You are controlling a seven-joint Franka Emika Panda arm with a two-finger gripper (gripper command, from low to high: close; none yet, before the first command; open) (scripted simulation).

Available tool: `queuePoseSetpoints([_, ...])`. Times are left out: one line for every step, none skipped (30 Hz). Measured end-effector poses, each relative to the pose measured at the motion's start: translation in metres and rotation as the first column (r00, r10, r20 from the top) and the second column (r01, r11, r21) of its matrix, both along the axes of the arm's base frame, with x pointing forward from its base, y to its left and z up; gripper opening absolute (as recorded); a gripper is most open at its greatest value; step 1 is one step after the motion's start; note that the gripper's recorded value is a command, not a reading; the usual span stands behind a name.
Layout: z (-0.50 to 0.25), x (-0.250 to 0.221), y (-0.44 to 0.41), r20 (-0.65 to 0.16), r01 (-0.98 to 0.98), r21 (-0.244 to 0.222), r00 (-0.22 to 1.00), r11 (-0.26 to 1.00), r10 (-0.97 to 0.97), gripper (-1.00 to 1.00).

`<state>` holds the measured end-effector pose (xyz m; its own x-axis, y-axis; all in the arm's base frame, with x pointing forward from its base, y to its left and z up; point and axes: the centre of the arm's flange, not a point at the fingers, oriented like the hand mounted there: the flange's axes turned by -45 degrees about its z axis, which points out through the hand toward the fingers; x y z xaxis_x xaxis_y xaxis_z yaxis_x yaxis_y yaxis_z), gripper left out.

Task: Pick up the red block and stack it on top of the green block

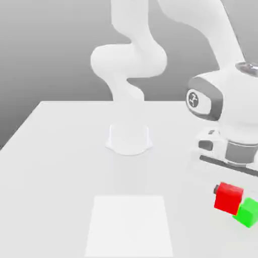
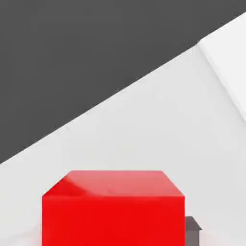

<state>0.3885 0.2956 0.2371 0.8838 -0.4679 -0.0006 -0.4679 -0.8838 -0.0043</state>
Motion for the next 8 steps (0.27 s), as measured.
queuePoseSetpoints([-0.007, -0.006, 0.01, 0.001, -0.008, 0.0, 1.0, 1.0, 0.008, -1.0])
queuePoseSetpoints([-0.016, -0.009, 0.016, 0.002, -0.013, 0.0, 1.0, 1.0, 0.013, -1.0])
queuePoseSetpoints([-0.027, -0.011, 0.018, 0.002, -0.015, 0.0, 1.0, 1.0, 0.015, -1.0])
queuePoseSetpoints([-0.039, -0.013, 0.019, 0.002, -0.017, 0.0, 1.0, 1.0, 0.017, -1.0])
queuePoseSetpoints([-0.05, -0.014, 0.02, 0.001, -0.019, -0.001, 1.0, 1.0, 0.019, 1.0])
queuePoseSetpoints([-0.05, -0.014, 0.02, 0.001, -0.019, -0.001, 1.0, 1.0, 0.019, 1.0])
queuePoseSetpoints([-0.05, -0.014, 0.02, 0.001, -0.019, -0.001, 1.0, 1.0, 0.019, 1.0])
queuePoseSetpoints([-0.05, -0.014, 0.02, 0.001, -0.019, -0.001, 1.0, 1.0, 0.019, 1.0])
